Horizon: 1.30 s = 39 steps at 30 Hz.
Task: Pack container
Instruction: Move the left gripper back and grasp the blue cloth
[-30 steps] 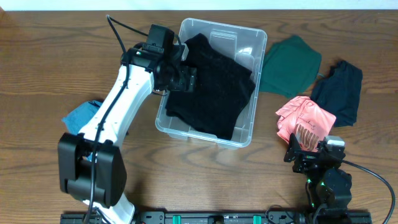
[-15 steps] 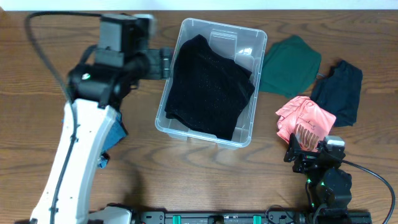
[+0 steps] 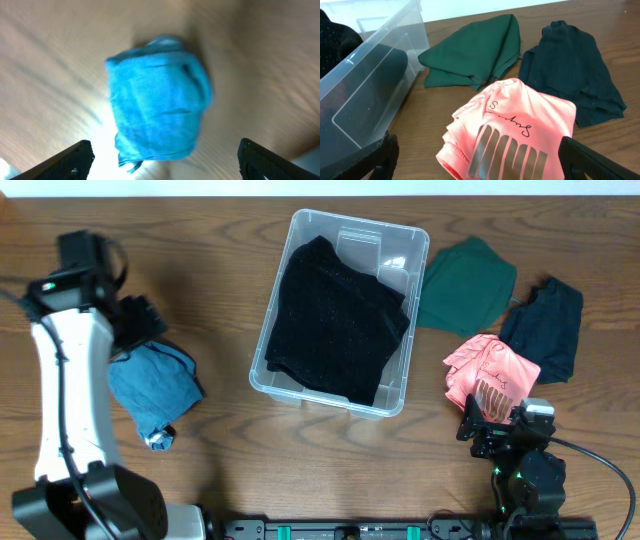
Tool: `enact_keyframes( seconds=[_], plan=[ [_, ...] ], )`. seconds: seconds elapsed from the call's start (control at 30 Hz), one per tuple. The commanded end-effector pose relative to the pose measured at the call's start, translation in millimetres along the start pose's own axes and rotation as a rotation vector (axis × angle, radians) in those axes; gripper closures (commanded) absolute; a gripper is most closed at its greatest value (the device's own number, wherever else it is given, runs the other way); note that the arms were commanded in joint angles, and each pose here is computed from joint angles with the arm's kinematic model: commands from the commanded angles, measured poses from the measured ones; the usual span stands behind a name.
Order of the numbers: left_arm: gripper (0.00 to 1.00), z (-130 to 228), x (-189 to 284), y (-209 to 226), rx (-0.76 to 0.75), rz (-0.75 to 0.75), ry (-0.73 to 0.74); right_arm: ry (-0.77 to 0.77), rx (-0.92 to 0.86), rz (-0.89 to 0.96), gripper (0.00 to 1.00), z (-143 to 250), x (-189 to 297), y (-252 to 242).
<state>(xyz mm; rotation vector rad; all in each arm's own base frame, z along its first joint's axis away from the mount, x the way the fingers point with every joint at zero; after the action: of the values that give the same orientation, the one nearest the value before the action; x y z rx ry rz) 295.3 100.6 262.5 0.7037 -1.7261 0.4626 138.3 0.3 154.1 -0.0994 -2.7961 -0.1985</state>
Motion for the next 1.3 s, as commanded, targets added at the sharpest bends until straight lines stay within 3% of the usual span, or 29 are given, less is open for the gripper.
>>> enact_keyframes(
  seconds=[0.0,0.37,0.83,0.93,1.03,1.07,1.27],
  plan=[
    [0.07,1,-13,23,0.127,0.066,0.090,-0.004,-0.015,0.011,0.01,0,0,-1],
    [0.06,37,-94,60,0.211,0.284,0.267,-0.004,-0.015,0.011,0.01,0,0,-1],
    [0.07,58,-156,57,0.191,0.376,0.117,-0.004,-0.015,0.011,0.01,0,0,-1],
    [0.33,57,-158,52,0.186,0.435,0.101,-0.004,-0.015,0.011,0.01,0,0,-1],
    [0.81,52,-153,44,0.173,0.544,0.081,-0.004,-0.015,0.011,0.01,0,0,-1],
    [0.92,51,-152,42,0.170,0.582,0.077,-0.004,-0.015,0.011,0.01,0,0,-1],
    [0.94,32,-109,18,0.104,0.818,0.027,-0.004,-0.015,0.011,0.01,0,0,-1]
  ],
)
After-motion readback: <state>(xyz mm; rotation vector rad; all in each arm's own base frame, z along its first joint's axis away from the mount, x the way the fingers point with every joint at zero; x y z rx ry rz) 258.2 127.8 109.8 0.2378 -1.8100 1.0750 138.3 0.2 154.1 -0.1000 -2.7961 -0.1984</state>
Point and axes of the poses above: each gripper's point midway between its finger pads, its own x axis back along the fingers, its own y axis along the line the jaws close on, z = x × y, the point moved 9 cm from there along x, back along the fingers, and after that the axes turned 2 degrees about x, right-handed, at the moved point
